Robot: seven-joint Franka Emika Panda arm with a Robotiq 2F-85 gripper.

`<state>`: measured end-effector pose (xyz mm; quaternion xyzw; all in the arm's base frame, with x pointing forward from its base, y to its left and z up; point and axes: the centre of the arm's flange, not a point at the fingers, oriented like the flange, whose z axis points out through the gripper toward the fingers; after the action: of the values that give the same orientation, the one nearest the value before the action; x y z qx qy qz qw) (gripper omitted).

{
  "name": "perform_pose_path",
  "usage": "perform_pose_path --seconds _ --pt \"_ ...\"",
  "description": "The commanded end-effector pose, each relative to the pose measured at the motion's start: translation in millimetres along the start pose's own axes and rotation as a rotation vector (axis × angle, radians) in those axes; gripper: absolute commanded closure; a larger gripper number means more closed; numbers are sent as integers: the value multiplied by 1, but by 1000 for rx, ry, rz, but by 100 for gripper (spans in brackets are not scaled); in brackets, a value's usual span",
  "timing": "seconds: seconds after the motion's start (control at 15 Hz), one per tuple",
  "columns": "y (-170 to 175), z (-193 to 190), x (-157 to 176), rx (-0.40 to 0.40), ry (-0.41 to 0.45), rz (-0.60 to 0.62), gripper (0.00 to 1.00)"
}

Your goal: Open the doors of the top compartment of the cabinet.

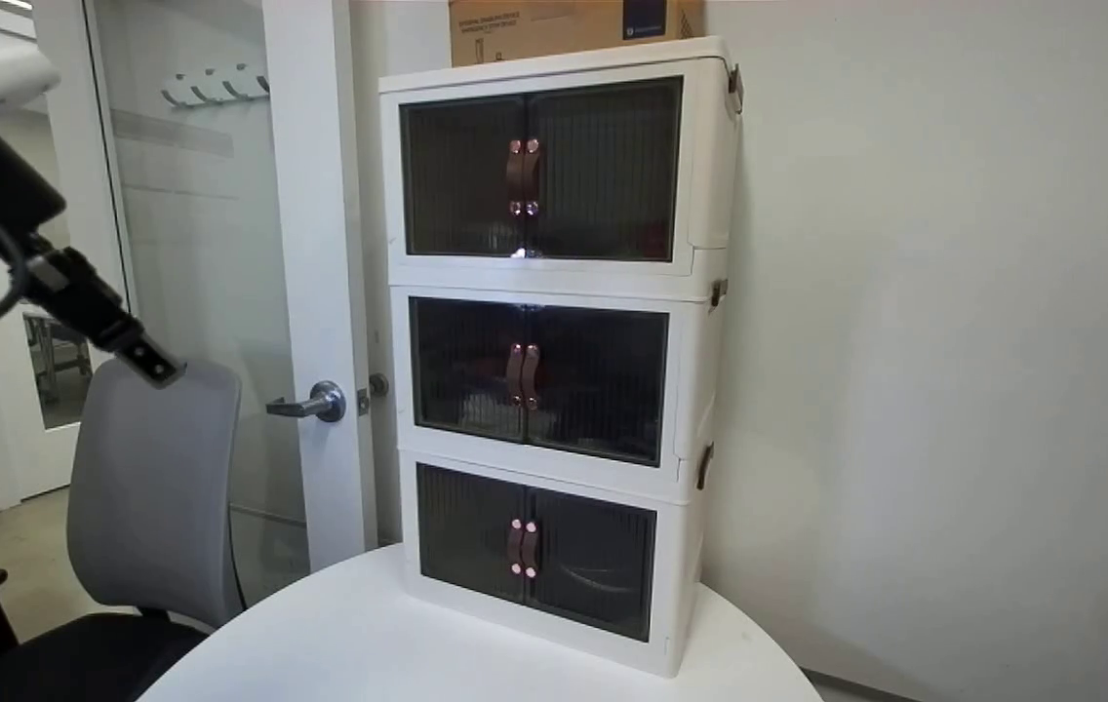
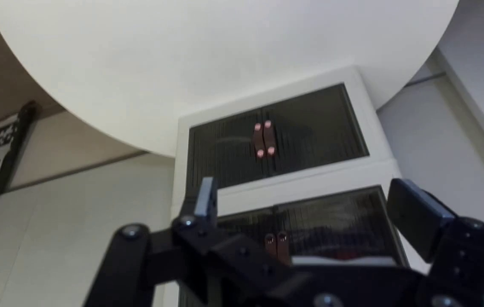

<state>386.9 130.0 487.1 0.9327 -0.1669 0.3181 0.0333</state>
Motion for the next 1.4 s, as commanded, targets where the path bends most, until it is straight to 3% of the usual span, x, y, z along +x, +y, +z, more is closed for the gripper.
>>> perform_pose_path --seconds 0.0,0.6,1.33 --pt "-42 17 53 -65 192 32 0" --pt "-97 33 136 -244 615 97 0" --pt "-131 93 213 -419 931 223 0"
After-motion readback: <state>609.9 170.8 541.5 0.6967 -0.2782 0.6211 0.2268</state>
